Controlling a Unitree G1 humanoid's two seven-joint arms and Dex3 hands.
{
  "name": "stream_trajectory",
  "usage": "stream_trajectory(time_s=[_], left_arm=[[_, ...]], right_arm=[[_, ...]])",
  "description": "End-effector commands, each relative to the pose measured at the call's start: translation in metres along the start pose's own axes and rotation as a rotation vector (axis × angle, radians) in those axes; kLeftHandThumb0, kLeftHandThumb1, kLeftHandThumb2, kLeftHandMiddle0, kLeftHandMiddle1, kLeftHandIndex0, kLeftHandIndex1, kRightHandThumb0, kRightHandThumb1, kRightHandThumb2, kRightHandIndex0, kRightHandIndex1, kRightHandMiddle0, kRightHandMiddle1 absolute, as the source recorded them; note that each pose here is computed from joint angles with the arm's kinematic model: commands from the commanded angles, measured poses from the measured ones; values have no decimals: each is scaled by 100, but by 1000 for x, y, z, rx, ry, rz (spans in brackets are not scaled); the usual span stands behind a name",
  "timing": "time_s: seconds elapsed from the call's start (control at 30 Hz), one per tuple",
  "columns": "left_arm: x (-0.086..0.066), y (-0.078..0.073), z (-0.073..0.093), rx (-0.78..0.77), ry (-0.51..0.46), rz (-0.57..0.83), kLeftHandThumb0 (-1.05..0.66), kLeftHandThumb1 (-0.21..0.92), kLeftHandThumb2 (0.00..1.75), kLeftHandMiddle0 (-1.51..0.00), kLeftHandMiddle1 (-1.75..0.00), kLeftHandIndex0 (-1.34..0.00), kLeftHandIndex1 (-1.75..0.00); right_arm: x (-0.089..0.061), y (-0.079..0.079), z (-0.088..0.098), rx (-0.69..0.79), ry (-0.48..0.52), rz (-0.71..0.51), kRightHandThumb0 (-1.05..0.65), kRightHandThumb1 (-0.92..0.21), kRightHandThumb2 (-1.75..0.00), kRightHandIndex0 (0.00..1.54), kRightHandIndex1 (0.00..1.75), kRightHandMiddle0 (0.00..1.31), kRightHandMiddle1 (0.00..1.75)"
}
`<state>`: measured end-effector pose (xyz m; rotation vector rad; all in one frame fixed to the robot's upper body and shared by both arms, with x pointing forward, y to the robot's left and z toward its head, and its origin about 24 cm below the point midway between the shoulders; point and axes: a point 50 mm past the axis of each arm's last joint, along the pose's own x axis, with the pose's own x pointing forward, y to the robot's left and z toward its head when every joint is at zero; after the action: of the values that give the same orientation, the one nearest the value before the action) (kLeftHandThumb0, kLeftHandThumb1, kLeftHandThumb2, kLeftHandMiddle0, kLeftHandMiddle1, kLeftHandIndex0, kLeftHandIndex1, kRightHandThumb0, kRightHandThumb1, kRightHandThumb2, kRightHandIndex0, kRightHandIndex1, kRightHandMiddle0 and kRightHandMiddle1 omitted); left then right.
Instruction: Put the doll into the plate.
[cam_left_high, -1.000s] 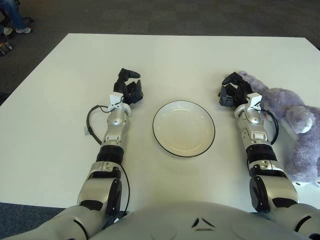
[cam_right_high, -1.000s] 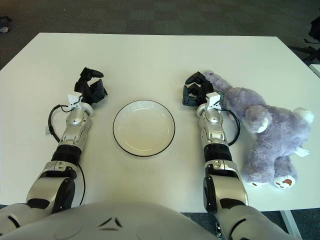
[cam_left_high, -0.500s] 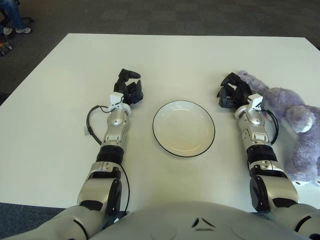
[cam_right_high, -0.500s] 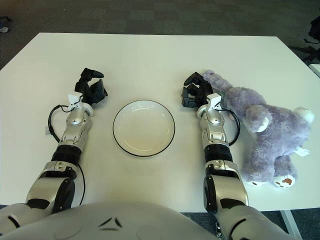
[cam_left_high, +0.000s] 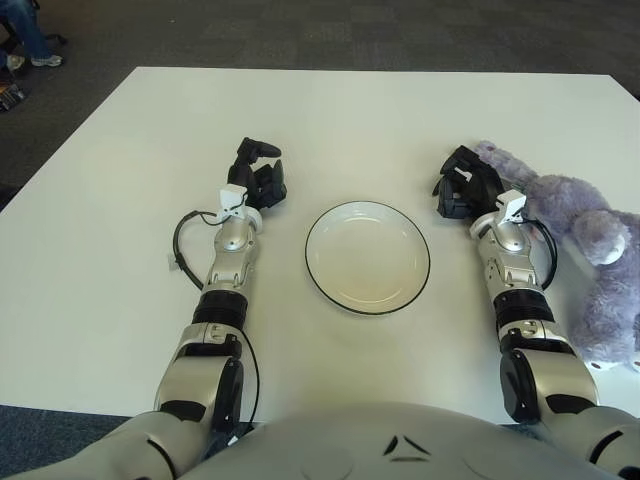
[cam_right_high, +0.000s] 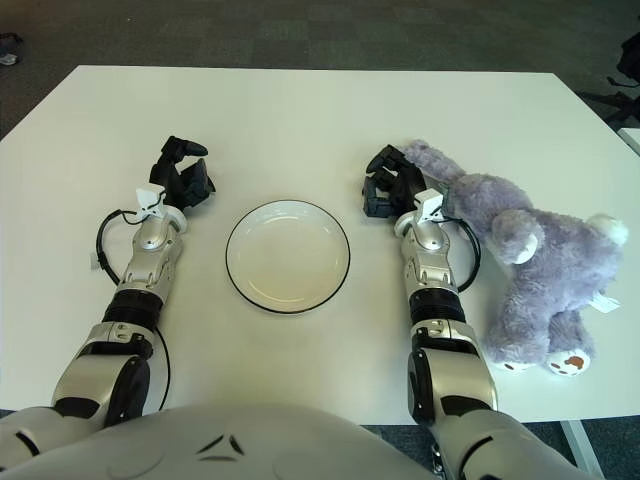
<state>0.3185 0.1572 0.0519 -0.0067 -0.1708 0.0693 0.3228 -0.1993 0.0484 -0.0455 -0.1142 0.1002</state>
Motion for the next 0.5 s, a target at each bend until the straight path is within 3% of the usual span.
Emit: stream_trajectory(time_s=[0.0, 0.27, 0.47], left_arm=[[-14, 4, -18, 12, 63, 5, -38, 66, 87, -89, -172, -35, -175], [-16, 4, -18, 18, 57, -1, -38, 66, 87, -89, -173, -35, -175], [-16, 4, -18, 19, 55, -5, -38, 67, 87, -89, -173, -35, -175]], right_arm=[[-10, -1, -19, 11, 84, -3, -1, -21, -144, 57, 175, 56, 174], [-10, -3, -12, -27, 34, -48, -1, -19, -141, 72, 175, 58, 155], [-10, -1, 1, -54, -21, -78, -1, -23, -142, 58, 175, 55, 172]])
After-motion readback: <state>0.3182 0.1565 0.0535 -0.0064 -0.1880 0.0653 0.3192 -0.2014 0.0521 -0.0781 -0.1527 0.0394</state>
